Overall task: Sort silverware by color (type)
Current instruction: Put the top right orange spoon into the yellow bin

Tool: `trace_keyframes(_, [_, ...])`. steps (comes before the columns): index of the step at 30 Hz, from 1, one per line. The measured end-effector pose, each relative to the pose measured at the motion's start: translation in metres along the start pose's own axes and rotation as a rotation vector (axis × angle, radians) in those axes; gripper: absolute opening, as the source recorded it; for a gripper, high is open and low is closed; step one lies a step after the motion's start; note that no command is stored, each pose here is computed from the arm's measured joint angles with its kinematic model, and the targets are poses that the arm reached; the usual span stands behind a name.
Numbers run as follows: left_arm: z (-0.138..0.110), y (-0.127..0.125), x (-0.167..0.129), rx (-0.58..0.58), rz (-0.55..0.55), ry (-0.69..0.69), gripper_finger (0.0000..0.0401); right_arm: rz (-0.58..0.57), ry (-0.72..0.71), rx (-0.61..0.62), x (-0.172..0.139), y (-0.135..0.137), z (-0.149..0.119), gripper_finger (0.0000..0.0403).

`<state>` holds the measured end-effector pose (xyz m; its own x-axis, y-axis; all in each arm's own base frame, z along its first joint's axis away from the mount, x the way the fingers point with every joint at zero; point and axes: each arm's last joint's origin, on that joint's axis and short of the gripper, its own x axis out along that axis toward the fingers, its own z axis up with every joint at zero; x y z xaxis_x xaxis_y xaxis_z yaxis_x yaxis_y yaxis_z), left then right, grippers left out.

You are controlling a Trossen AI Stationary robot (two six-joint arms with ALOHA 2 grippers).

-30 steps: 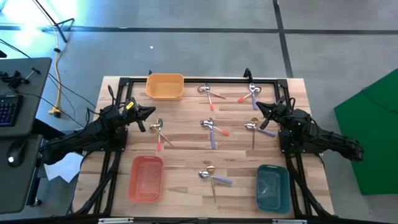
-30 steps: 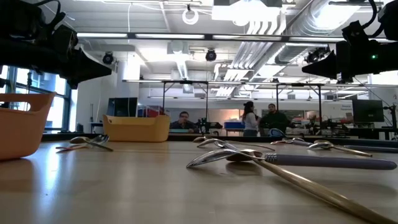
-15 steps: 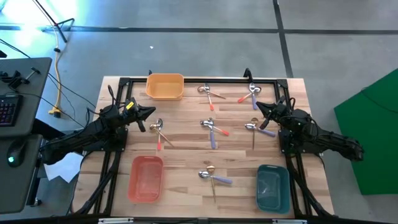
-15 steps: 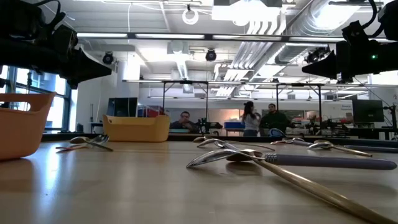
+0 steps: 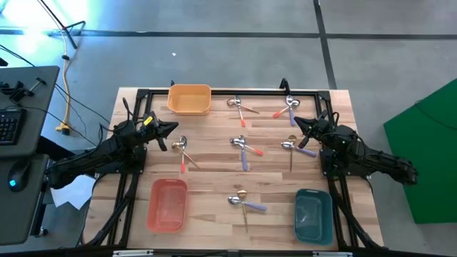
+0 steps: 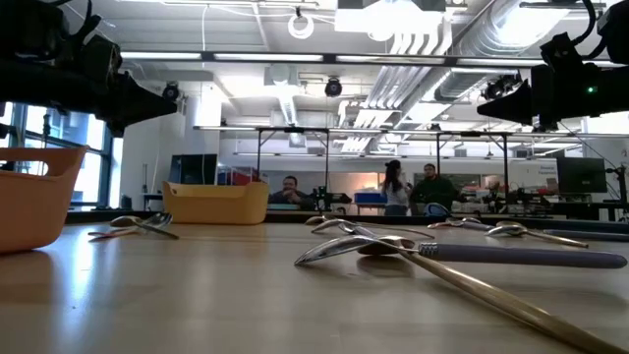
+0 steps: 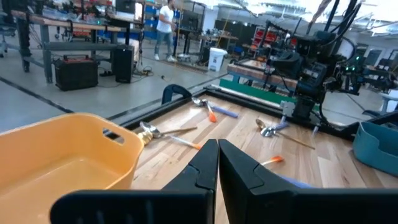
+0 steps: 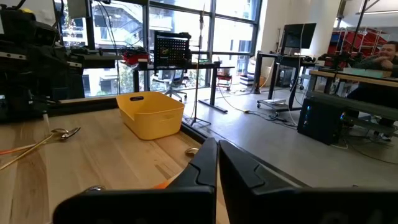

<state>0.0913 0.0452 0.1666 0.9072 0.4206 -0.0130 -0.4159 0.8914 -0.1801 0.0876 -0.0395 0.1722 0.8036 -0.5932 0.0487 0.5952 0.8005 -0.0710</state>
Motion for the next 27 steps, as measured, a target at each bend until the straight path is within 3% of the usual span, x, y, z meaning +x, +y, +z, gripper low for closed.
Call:
trace_keyframes(6, [-0.0003,-0.0002,0.0,-0.017,-0.008,0.004,0.0005,-0.001,0.0,-0.021,0.0,0.0,0.0001,0.0])
trace_keyframes(11, [-0.0004,-0.0002,0.0,0.008,-0.01,0.005,0.0005,-0.012,0.002,-0.309,0.0,-0.0004,0.0001,0.0])
trace_keyframes(14, [-0.0004,-0.0002,0.0,0.035,-0.009,0.005,0.0005,-0.013,0.002,-0.368,0.0,-0.0004,0.0001,0.0])
trace_keyframes(19, [-0.0005,-0.0003,0.0,0.045,-0.016,0.007,0.0005,-0.016,-0.028,-0.335,0.0,-0.0006,0.003,0.0])
trace_keyframes(22, [-0.0005,-0.0005,0.0,0.062,-0.02,0.007,0.0005,0.017,-0.036,-0.105,0.0,0.0004,0.0034,0.0])
trace_keyframes(27, [-0.0005,-0.0005,0.0,0.054,-0.021,0.007,0.0005,-0.143,-0.08,-0.076,-0.0002,-0.0065,0.0094,0.0])
